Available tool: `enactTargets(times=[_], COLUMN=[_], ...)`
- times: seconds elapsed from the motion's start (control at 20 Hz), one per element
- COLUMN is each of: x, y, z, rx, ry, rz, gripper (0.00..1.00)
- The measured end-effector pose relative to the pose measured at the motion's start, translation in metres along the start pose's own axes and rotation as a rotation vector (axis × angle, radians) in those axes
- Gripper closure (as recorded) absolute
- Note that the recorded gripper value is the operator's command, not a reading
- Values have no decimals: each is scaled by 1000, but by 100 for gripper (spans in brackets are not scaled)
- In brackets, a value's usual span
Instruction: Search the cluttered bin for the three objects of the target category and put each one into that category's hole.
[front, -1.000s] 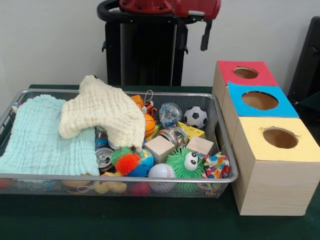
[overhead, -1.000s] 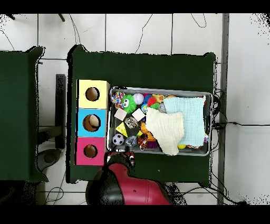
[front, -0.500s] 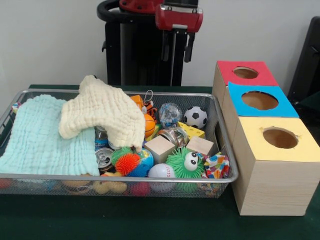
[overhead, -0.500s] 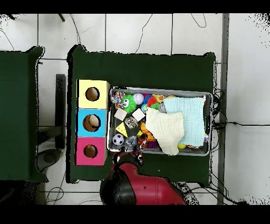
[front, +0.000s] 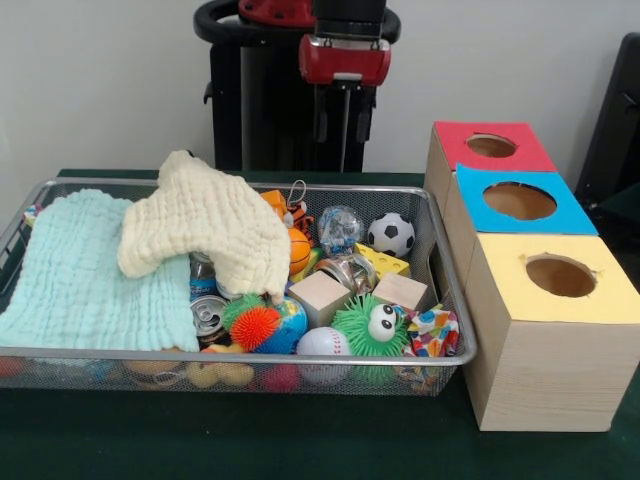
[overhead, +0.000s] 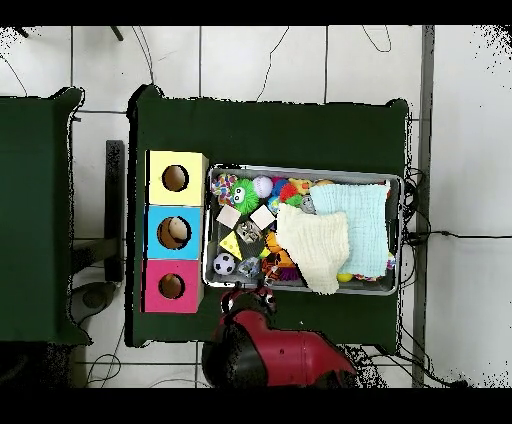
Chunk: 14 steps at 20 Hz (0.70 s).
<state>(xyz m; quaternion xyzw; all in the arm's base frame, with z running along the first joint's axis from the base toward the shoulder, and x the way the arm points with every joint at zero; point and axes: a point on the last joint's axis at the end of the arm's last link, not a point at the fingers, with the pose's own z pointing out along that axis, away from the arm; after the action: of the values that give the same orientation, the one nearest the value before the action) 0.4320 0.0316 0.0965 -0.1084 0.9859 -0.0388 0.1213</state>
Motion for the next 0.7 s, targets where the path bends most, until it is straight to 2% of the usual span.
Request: enactTargets(times=[0.45,0.7], x=[19,25], y=[-12,-13], z=[15,23], rx=[-17,-27], ry=[32,25], rz=[-24,-52], gripper=[0,0])
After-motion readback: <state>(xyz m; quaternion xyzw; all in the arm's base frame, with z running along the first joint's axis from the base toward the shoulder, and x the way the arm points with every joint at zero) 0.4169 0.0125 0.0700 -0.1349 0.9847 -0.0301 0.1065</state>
